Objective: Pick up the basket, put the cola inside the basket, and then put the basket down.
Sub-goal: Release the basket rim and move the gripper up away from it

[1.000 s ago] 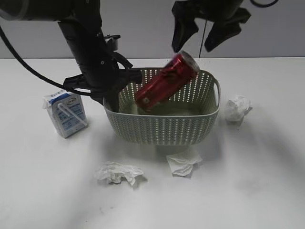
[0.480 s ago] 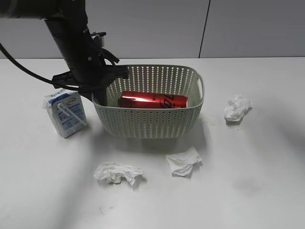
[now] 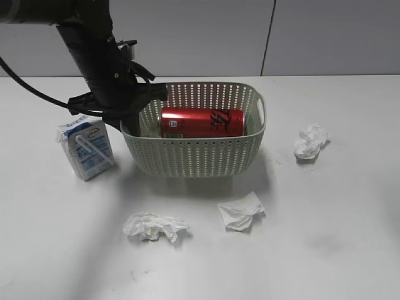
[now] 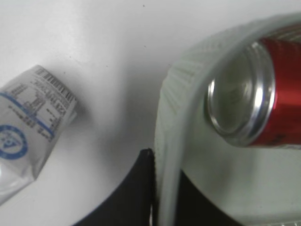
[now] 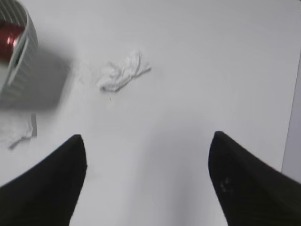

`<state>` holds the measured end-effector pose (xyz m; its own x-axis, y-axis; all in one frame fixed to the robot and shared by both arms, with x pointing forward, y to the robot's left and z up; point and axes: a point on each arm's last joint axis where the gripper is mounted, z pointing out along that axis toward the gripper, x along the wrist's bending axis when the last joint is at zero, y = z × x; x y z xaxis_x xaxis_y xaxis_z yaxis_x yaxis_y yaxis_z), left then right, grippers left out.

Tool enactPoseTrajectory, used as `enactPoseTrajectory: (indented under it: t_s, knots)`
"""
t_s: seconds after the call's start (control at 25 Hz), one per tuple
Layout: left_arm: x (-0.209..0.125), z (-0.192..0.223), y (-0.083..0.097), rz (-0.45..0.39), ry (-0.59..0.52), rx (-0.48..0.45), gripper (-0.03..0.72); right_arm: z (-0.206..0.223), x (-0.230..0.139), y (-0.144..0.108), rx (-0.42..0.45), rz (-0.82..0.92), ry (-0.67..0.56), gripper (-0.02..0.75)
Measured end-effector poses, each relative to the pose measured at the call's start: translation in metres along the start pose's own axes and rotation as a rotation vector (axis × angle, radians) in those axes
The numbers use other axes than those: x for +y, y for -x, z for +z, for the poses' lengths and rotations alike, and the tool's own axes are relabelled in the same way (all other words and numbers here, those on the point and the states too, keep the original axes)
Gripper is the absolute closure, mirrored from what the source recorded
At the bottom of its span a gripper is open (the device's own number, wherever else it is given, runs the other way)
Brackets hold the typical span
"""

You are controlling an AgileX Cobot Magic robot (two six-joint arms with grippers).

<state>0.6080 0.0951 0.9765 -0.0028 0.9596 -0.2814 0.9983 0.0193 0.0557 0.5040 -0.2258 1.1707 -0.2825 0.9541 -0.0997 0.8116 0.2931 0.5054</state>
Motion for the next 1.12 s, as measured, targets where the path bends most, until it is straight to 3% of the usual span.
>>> enactPoseTrajectory:
  t_s: [0.4, 0.76, 1.12]
  knots:
    - [0.000, 0.000, 0.000, 0.002, 0.000, 0.000, 0.683, -0.038, -0.116, -0.001, -0.011, -0.003, 0.035, 0.146]
    - [0.000, 0.000, 0.000, 0.002, -0.003, 0.001, 0.683, -0.029, -0.208, -0.006, -0.013, -0.003, 0.145, 0.146]
    - [0.000, 0.000, 0.000, 0.003, -0.005, 0.003, 0.683, -0.023, -0.268, -0.008, -0.026, 0.007, 0.322, 0.147]
